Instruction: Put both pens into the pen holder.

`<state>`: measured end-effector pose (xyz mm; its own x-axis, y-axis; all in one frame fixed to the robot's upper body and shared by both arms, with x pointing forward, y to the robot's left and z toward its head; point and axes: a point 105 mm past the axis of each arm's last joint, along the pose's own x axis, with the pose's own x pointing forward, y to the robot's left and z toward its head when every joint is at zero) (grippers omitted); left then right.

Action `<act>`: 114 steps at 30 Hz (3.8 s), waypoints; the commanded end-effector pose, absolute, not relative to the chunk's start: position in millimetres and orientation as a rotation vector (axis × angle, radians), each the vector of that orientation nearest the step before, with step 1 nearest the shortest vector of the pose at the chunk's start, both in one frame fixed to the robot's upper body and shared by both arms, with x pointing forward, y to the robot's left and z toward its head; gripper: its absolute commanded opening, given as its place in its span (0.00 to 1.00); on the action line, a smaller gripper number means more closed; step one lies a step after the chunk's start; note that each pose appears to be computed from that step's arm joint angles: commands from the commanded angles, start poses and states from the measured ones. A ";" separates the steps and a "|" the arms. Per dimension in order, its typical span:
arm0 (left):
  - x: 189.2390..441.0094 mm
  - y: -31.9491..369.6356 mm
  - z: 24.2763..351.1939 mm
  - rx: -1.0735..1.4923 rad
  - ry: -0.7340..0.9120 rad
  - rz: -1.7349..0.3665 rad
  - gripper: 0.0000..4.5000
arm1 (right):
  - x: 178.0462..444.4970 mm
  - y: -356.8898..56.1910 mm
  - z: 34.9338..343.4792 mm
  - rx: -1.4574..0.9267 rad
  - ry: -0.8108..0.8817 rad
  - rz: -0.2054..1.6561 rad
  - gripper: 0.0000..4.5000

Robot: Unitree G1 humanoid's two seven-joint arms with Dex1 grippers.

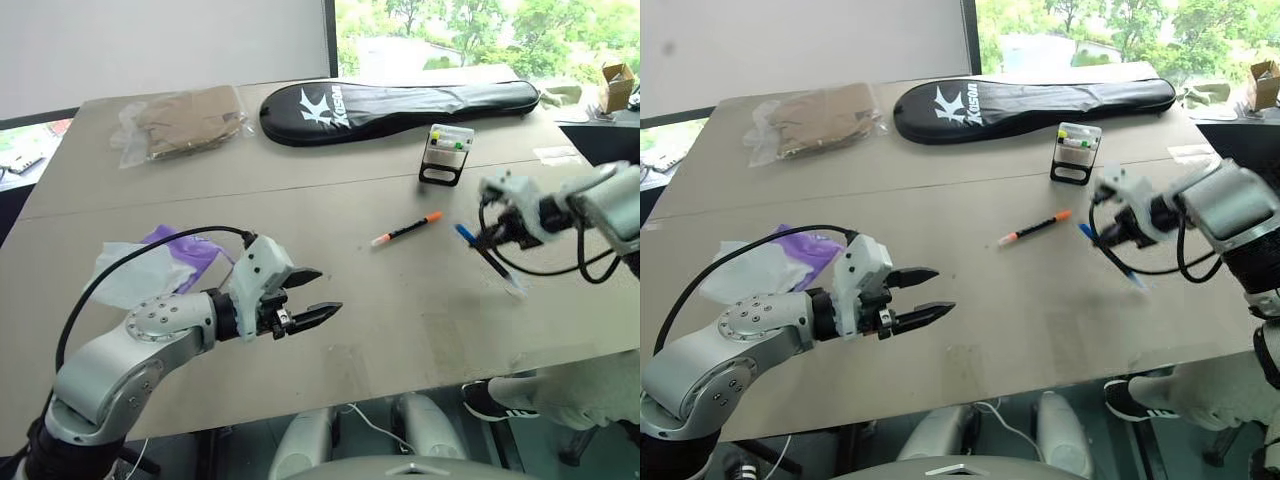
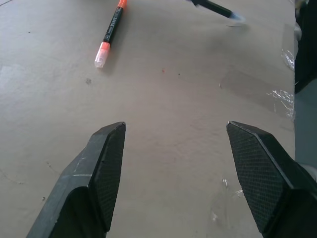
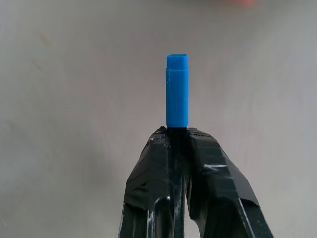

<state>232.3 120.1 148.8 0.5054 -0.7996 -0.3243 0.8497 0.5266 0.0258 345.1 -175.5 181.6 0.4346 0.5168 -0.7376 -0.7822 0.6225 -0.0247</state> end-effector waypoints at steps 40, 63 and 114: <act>271.1 100.9 225.7 0.093 -0.200 -0.912 0.75 | 422.1 -131.7 278.1 -0.194 -0.639 0.353 0.01; 274.4 108.6 200.3 0.084 -0.138 -0.898 0.75 | 408.7 -135.8 273.0 -0.254 -0.583 0.536 0.98; 249.7 131.9 180.4 0.232 0.028 -0.879 0.75 | 401.2 -68.7 135.7 -0.850 0.231 1.396 0.36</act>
<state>254.6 134.9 169.5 0.6425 -0.7522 -0.1464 0.7658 0.6233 0.1584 396.8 -72.2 124.7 0.1741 0.7615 -0.6244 -0.9434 -0.0528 -0.3275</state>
